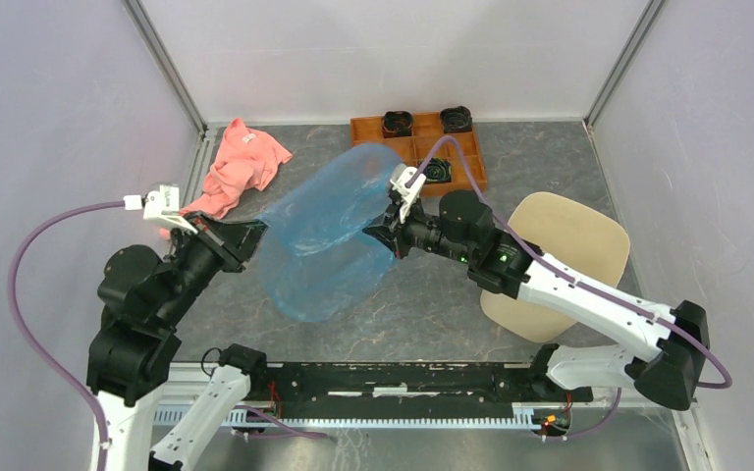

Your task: Put the trash bags into the trash bin

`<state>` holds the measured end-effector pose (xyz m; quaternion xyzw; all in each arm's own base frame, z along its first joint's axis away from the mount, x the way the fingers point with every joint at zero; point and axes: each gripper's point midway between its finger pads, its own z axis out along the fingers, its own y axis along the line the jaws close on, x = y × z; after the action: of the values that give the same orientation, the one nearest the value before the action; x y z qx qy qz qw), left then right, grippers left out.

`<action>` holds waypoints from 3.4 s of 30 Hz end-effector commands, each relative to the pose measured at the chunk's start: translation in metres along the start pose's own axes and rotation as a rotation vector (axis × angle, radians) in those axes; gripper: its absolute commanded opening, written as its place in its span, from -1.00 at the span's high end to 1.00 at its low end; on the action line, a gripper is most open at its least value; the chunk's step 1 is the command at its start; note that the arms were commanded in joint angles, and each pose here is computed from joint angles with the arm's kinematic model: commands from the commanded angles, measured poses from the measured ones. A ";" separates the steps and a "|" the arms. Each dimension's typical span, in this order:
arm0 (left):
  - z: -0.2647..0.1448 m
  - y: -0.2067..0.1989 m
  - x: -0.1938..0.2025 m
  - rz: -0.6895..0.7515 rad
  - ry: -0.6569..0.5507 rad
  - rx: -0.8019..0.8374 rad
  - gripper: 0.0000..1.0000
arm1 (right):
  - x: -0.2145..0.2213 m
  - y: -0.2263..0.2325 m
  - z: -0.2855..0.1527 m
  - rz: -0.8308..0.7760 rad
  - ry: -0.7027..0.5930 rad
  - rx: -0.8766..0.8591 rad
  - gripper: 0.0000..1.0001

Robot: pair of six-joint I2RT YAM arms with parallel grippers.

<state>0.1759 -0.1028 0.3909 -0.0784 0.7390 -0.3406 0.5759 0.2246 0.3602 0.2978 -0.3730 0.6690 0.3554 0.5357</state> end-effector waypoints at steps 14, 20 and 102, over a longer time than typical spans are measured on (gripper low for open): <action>0.002 0.027 -0.001 0.018 -0.030 -0.129 0.96 | 0.001 0.001 -0.003 -0.014 0.018 0.004 0.67; 0.003 0.038 -0.010 0.043 -0.062 -0.197 0.96 | 0.010 -0.004 -0.003 -0.027 0.050 0.024 0.47; 0.022 0.073 -0.012 0.128 -0.068 -0.351 0.96 | 0.038 -0.035 -0.075 -0.150 0.236 0.220 0.99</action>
<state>0.2242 -0.0549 0.3292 -0.1435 0.7916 -0.1639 0.5709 0.2111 0.2324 0.2339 -0.3849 0.7796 0.1255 0.4778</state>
